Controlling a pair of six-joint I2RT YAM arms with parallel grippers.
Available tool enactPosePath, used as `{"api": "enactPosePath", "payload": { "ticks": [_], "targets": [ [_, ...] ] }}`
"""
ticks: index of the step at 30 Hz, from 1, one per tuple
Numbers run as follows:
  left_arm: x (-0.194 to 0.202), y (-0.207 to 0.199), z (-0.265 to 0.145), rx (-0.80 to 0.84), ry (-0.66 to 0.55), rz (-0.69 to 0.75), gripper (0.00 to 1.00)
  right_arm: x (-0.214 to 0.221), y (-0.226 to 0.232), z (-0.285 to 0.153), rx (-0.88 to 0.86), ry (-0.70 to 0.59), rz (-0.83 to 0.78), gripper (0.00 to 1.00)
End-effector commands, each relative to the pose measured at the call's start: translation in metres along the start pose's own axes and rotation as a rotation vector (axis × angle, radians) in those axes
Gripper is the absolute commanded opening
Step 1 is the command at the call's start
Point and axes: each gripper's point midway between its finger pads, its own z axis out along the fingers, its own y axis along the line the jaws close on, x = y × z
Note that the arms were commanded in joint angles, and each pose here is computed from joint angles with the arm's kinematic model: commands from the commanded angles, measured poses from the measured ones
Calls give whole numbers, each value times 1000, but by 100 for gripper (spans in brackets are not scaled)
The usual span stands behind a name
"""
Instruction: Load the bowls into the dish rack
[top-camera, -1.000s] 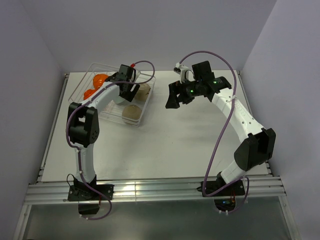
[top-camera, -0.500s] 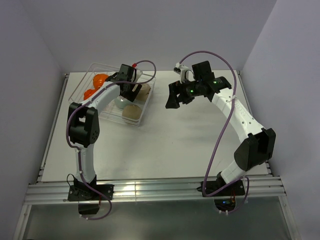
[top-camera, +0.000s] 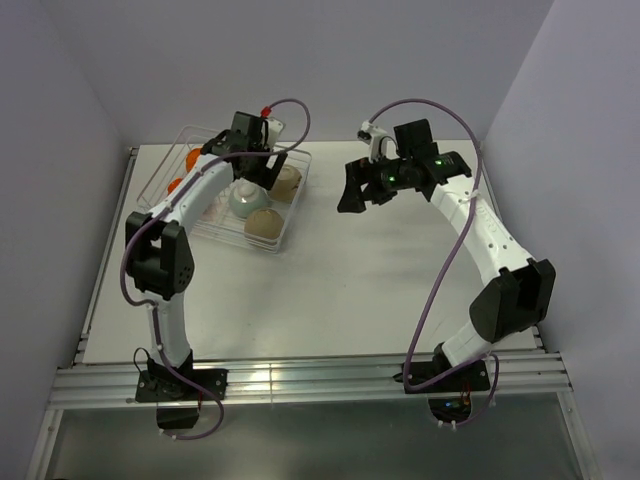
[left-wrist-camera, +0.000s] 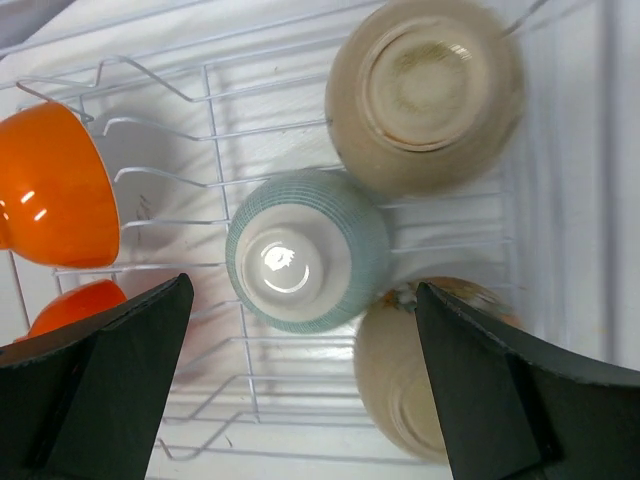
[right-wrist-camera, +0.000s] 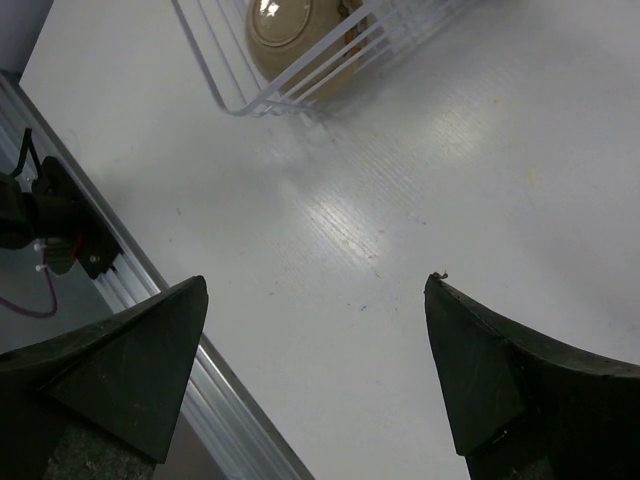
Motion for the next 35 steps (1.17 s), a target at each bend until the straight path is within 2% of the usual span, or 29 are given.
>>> {"api": "enactPosePath", "payload": {
  "ticks": [1,5,9,13,15,19,24,30,35],
  "targets": [
    [-66,3,-87,81,-214,-85,100,-26,7,-40,25,-114,-42,96],
    [-78,-12,-136,200,-276,-146,99,-23,-6,-64,64,-152,-11,98],
    [-72,-42,-184,419,-310,-156,99,-9,-23,-85,128,-165,32,99],
    [-44,-54,-222,559,-291,-215,100,12,-35,-105,196,-162,54,100],
    [-22,-57,-223,594,-250,-239,99,27,-37,-109,220,-140,65,100],
    [16,-38,-233,526,-247,-246,99,55,-45,-115,276,-103,74,100],
    [75,-40,-215,459,-182,-176,99,93,-56,-117,368,-44,91,100],
    [96,-39,-214,407,-181,-183,99,117,-49,-113,357,-39,111,100],
    [97,-38,-217,392,-208,-185,100,124,-42,-108,321,-53,123,100]
  ]
}}
